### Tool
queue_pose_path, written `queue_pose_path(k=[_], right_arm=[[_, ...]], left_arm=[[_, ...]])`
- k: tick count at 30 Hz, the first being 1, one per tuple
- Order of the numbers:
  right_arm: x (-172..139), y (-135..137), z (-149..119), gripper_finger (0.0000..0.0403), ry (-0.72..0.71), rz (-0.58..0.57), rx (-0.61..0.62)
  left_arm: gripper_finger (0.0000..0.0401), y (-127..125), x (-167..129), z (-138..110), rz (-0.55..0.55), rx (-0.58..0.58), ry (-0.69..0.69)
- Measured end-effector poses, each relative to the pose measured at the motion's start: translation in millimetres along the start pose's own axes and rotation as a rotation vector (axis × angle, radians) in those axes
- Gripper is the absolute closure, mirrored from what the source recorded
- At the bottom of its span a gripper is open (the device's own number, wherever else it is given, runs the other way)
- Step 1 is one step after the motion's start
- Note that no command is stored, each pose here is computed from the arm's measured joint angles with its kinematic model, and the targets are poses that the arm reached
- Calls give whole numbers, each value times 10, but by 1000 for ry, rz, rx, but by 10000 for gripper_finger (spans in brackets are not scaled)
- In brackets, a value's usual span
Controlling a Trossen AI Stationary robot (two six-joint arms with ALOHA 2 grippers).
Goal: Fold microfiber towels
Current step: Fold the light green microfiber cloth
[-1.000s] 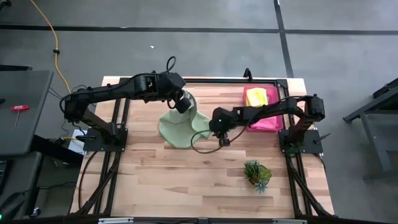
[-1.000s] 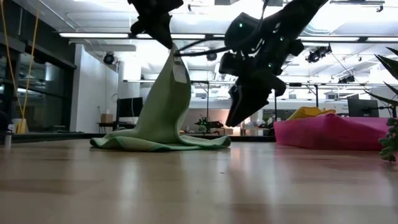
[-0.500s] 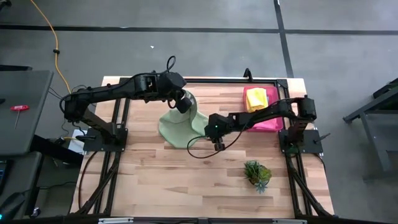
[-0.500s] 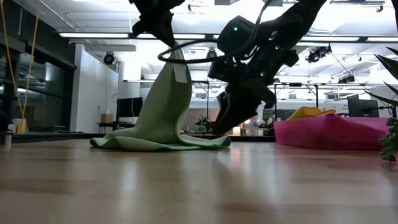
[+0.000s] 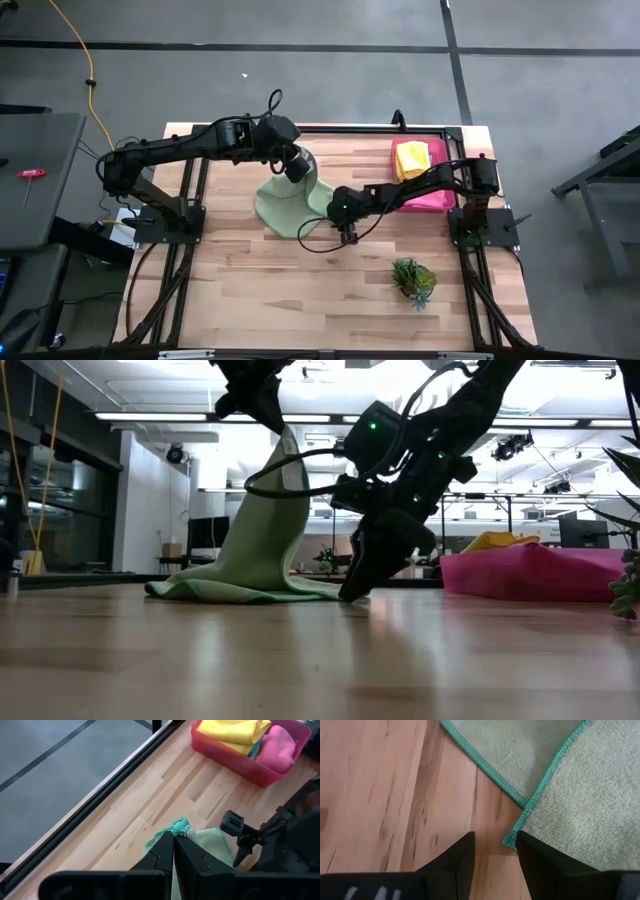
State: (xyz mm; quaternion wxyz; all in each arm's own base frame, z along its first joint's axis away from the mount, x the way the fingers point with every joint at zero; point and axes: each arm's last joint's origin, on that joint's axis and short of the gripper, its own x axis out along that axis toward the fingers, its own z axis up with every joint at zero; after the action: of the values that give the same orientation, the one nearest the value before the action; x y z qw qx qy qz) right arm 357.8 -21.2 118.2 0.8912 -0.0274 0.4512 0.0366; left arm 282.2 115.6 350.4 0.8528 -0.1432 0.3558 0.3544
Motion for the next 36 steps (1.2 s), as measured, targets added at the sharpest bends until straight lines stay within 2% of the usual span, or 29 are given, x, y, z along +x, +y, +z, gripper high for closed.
queue_pose_path(k=[10, 13, 18, 24, 28, 36], right_arm=[[2, -6, -3, 270, 9, -47, 57], [2, 17, -16, 301, 32, -81, 80], [-3, 16, -33, 391, 52, -101, 157], [-63, 1, -30, 400, 51, -86, 291], [-348, -55, 53, 402, 13, -73, 351], [-1391, -337, 265, 403, -240, -137, 444]], left_arm=[[401, -4, 0, -1, -14, 0, 4], [401, -8, 0, -1, -28, -1, 7], [401, -9, 0, -1, -28, 0, 7], [401, -5, -4, -1, -27, 24, 6], [401, 107, -92, 22, -13, 19, -11], [401, 495, -386, 92, 44, -80, -100]])
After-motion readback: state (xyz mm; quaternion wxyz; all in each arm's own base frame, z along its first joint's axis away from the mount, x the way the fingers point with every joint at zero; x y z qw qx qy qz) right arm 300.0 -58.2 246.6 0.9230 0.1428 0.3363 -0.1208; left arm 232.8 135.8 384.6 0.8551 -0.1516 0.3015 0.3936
